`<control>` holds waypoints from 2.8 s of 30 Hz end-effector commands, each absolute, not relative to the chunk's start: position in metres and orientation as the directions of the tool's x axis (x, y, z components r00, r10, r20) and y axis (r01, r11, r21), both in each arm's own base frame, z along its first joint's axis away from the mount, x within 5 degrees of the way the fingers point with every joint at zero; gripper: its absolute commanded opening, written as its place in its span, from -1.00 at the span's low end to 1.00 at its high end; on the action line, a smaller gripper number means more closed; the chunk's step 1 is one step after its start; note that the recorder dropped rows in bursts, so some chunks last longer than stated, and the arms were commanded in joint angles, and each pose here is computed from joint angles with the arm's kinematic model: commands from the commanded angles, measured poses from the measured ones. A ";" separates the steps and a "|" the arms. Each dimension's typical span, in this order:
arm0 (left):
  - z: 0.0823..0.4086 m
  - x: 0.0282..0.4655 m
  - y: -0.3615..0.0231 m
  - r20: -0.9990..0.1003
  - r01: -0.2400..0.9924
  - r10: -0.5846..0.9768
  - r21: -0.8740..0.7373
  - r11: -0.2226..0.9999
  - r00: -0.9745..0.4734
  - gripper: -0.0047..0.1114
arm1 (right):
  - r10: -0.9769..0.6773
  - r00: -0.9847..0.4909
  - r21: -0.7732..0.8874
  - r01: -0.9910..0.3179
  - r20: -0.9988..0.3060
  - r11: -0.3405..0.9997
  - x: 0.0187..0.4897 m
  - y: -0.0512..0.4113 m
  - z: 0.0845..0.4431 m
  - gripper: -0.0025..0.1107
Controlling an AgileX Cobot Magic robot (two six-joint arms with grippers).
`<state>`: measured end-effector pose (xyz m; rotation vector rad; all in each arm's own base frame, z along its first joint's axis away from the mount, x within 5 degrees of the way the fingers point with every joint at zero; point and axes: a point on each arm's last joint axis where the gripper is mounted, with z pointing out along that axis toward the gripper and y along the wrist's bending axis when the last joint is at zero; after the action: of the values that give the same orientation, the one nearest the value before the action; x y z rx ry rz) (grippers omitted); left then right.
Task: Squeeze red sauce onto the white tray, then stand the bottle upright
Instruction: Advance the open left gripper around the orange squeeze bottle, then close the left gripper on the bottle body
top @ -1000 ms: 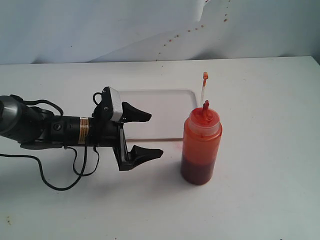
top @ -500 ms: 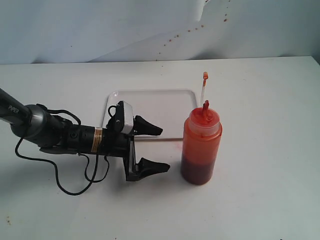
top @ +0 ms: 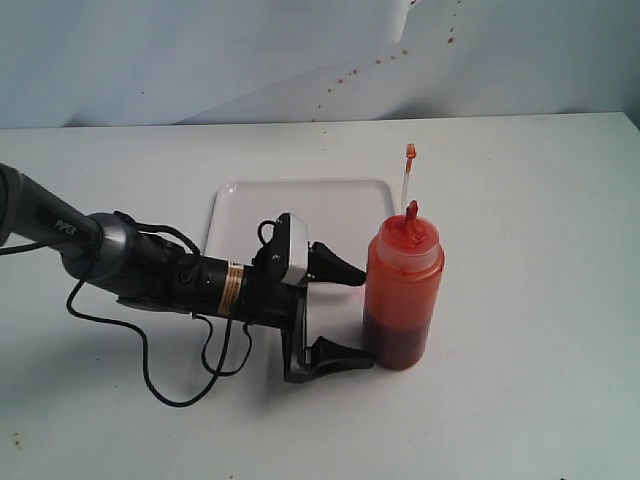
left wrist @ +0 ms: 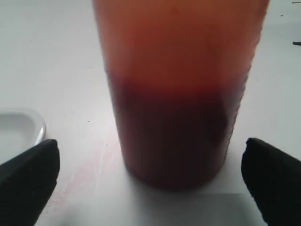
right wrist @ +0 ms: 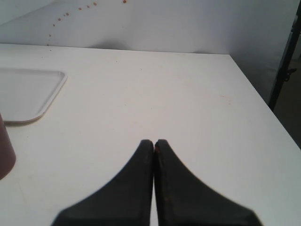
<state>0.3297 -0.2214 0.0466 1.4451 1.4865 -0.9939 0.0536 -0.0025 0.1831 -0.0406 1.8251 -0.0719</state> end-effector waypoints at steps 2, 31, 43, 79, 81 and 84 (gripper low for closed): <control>0.048 0.328 -0.227 -0.937 1.000 0.348 0.008 0.022 0.000 0.76 | -0.077 -0.252 -0.082 0.010 -0.965 0.997 0.054 -0.003 0.182 -0.96; 0.058 0.326 -0.231 -0.972 1.000 0.233 0.004 0.001 0.003 0.76 | -0.077 -0.252 -0.082 0.010 -0.965 0.997 0.054 -0.003 0.182 -0.96; 0.057 0.315 -0.248 -0.977 1.000 0.215 -0.009 -0.027 -0.003 0.76 | -0.077 -0.252 -0.082 0.010 -0.965 0.997 0.054 -0.003 0.182 -0.96; 0.061 0.322 -0.250 -0.986 0.998 0.163 -0.031 0.061 -0.040 0.76 | -0.077 -0.252 -0.082 0.010 -0.965 0.997 0.054 -0.003 0.182 -0.96; 0.061 0.321 -0.250 -0.986 0.998 0.163 -0.030 0.057 -0.038 0.76 | -0.077 -0.252 -0.082 0.010 -0.965 0.997 0.054 -0.003 0.182 -0.96; 0.061 0.321 -0.250 -0.986 0.998 0.164 -0.034 0.056 -0.043 0.76 | -0.077 -0.252 -0.082 0.010 -0.965 0.997 0.054 -0.003 0.182 -0.96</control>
<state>0.3207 -0.2482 0.0601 1.2813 1.3916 -1.1119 0.0536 -0.0025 0.1831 -0.0406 1.8251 -0.0719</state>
